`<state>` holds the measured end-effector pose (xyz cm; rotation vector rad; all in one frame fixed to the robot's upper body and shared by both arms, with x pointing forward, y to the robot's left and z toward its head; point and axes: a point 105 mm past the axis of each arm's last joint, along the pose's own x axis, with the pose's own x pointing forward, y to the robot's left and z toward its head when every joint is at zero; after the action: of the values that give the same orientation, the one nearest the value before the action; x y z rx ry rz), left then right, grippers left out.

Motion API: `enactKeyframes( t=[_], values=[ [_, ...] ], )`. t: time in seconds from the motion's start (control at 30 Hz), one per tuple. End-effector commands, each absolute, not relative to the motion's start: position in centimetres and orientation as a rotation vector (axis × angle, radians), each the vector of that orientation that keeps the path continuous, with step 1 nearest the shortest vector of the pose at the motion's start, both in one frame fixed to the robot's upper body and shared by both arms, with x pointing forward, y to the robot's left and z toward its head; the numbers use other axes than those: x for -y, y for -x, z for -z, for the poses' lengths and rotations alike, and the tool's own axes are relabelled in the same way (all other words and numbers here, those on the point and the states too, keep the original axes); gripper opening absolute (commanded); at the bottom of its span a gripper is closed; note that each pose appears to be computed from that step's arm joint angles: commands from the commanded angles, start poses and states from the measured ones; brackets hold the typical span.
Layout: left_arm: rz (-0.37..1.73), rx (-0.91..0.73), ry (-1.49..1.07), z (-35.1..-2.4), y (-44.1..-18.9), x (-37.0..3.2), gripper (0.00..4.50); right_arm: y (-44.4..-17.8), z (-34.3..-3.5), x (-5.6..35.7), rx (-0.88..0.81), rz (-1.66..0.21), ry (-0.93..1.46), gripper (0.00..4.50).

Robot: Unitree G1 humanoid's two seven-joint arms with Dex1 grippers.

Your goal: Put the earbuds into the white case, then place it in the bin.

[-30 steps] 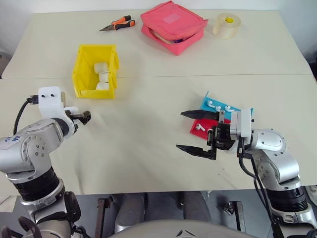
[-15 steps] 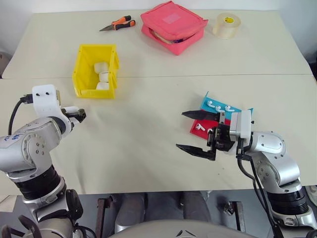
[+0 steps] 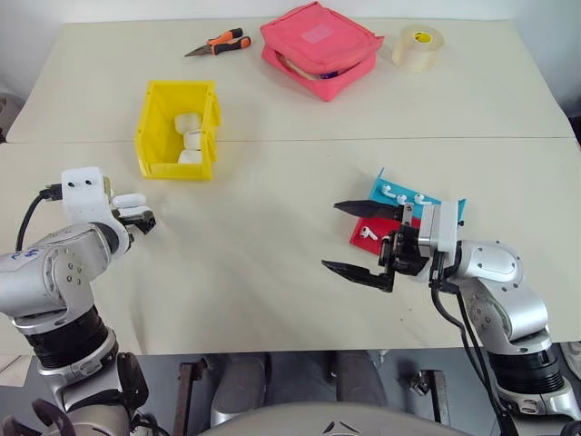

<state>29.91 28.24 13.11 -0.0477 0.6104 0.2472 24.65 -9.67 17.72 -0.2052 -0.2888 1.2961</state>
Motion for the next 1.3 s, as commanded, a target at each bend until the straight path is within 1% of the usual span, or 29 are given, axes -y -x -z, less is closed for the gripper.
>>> enactKeyframes(
  t=[0.03,0.1,0.2,0.33,0.53,0.6,0.67,0.73,0.8,0.87,1.0,1.1,1.2,1.3],
  values=[
    [-0.254,-0.612,0.043,-13.0,-29.9,-28.3,4.48,-24.0,-18.6,9.5,0.344,-1.292,0.221,4.50],
    [-0.246,-0.617,0.044,-12.9,-29.9,-28.1,4.48,-24.0,-18.6,9.5,0.345,-1.290,0.220,4.50],
    [-0.241,-0.624,0.043,-12.7,-29.9,-28.0,3.91,-24.0,-18.6,9.5,0.347,-1.286,0.218,4.50],
    [-0.241,-0.629,0.039,-12.6,-29.9,-28.0,2.74,-24.1,-18.6,9.5,0.347,-1.283,0.216,4.50],
    [-0.228,-0.621,0.036,-12.6,-29.5,-28.0,2.70,-24.1,-18.4,9.4,0.342,-1.285,0.212,4.50],
    [-0.171,-0.464,0.056,-14.3,-30.4,-27.4,2.70,-24.1,-18.4,9.4,0.338,-1.286,0.210,4.50],
    [-0.097,-0.362,0.039,-15.3,-30.6,-26.8,2.70,-24.1,-18.3,9.5,0.333,-1.288,0.212,4.50],
    [0.029,-0.249,0.033,-16.3,-30.3,-25.8,2.70,-24.1,-18.2,9.5,0.328,-1.290,0.213,4.50],
    [0.194,-0.123,0.011,-17.1,-29.2,-24.9,2.70,-24.2,-18.3,9.7,0.325,-1.290,0.217,4.50],
    [0.366,0.048,0.004,-18.4,-27.8,-23.7,2.70,-24.3,-18.3,10.0,0.316,-1.282,0.230,4.50],
    [0.565,0.263,-0.045,-19.5,-26.8,-21.3,2.70,-24.4,-18.6,10.9,0.303,-1.249,0.257,4.50],
    [0.757,0.365,-0.011,-19.9,-26.7,-18.0,2.70,-24.3,-18.8,11.9,0.285,-1.210,0.284,4.50],
    [0.962,0.420,0.002,-19.5,-26.7,-14.7,2.70,-24.1,-19.1,13.3,0.269,-1.142,0.315,4.50],
    [1.103,0.491,0.035,-19.5,-26.9,-12.1,2.70,-23.6,-19.5,14.7,0.254,-1.066,0.343,4.50]
  ],
)
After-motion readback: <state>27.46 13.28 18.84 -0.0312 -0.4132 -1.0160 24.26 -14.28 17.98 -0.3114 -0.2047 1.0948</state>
